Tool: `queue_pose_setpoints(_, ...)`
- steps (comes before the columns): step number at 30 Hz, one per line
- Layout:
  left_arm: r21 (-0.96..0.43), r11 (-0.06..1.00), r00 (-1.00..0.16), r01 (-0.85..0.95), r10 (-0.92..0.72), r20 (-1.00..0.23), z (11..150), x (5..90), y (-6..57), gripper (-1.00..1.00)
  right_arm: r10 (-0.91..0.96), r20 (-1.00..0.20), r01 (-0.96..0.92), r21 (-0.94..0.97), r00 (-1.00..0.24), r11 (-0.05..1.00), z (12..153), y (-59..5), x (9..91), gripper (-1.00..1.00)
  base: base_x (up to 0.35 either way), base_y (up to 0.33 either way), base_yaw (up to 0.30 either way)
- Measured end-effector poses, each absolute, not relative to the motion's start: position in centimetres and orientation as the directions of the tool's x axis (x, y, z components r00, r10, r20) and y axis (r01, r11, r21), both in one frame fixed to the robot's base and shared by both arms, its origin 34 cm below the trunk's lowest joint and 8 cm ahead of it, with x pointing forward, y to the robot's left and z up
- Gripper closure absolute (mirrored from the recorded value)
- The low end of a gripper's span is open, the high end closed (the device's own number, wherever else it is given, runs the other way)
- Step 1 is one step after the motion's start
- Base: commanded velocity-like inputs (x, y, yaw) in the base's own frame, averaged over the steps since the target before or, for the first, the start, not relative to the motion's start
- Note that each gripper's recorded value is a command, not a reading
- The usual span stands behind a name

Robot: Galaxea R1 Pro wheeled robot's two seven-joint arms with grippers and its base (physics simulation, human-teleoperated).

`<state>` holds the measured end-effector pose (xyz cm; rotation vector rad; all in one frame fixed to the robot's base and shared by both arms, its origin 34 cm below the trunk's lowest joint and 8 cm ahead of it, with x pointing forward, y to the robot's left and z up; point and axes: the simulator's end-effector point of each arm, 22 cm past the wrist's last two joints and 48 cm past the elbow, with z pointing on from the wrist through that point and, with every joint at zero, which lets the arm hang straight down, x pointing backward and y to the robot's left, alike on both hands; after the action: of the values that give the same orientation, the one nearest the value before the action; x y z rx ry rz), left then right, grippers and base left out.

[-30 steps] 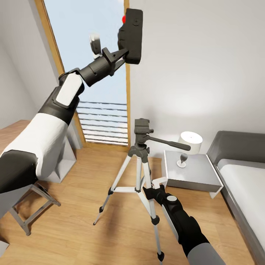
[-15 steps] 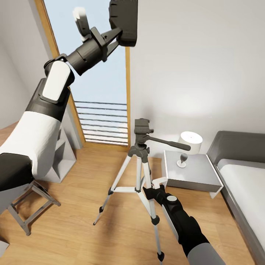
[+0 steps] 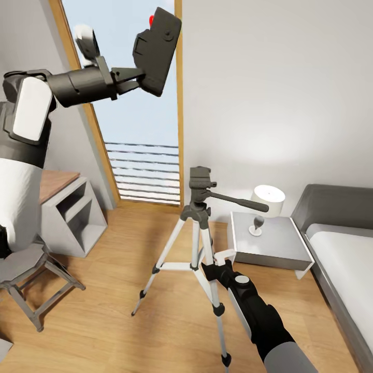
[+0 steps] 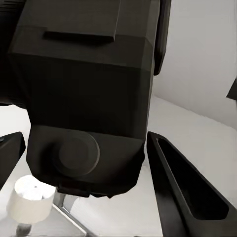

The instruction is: Attach the digital camera to the camera tripod in the bedroom.

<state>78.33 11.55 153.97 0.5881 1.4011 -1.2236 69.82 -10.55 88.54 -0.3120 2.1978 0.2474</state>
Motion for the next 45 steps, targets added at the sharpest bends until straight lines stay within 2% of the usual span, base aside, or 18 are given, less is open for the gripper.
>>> queue_pose_setpoints(12, -0.134, 0.487, -0.145, 0.863, -0.016, -0.989, 149.7, 79.3, 11.2, 1.0, -0.132, -0.803, -0.309, 0.067, -0.58, 0.949, 88.6, -10.5, 69.9, 1.0, 0.0, 0.0, 0.0)
queue_pose_setpoints(16, -0.098, 0.498, -0.133, 0.862, 0.035, -0.99, 148.9, 79.4, 9.7, 1.0, -0.133, -0.803, -0.309, 0.066, -0.58, 0.949, 88.6, -10.5, 69.9, 1.0, 0.0, 0.0, 0.0)
queue_pose_setpoints(21, -0.024, 0.449, -0.081, 0.893, 0.11, -0.991, 147.8, 78.5, 7.2, 1.0, -0.133, -0.803, -0.309, 0.067, -0.58, 0.949, 88.6, -10.5, 69.9, 1.0, 0.0, 0.0, 0.0)
queue_pose_setpoints(29, 0.177, 0.332, 0.044, 0.926, 0.372, -0.927, 142.6, 77.4, 4.6, 1.0, -0.133, -0.803, -0.308, 0.066, -0.58, 0.949, 88.6, -10.6, 69.9, 1.0, 0.0, 0.0, 0.0)
queue_pose_setpoints(35, 0.221, 0.327, 0.069, 0.919, 0.419, -0.905, 141.8, 77.7, 4.5, 1.0, -0.133, -0.803, -0.308, 0.066, -0.581, 0.949, 88.6, -10.6, 69.9, 1.0, 0.0, 0.0, 0.0)
queue_pose_setpoints(40, 0.279, 0.313, 0.137, 0.908, 0.408, -0.903, 142.7, 77.9, 4.3, 1.0, -0.132, -0.804, -0.308, 0.066, -0.58, 0.949, 88.6, -10.6, 69.9, 1.0, 0.0, 0.0, 0.0)
queue_pose_setpoints(45, 0.298, 0.334, 0.153, 0.894, 0.399, -0.904, 143.3, 78.5, 4.7, 1.0, -0.132, -0.804, -0.308, 0.066, -0.58, 0.949, 88.7, -10.6, 69.9, 1.0, 0.0, 0.0, 0.0)
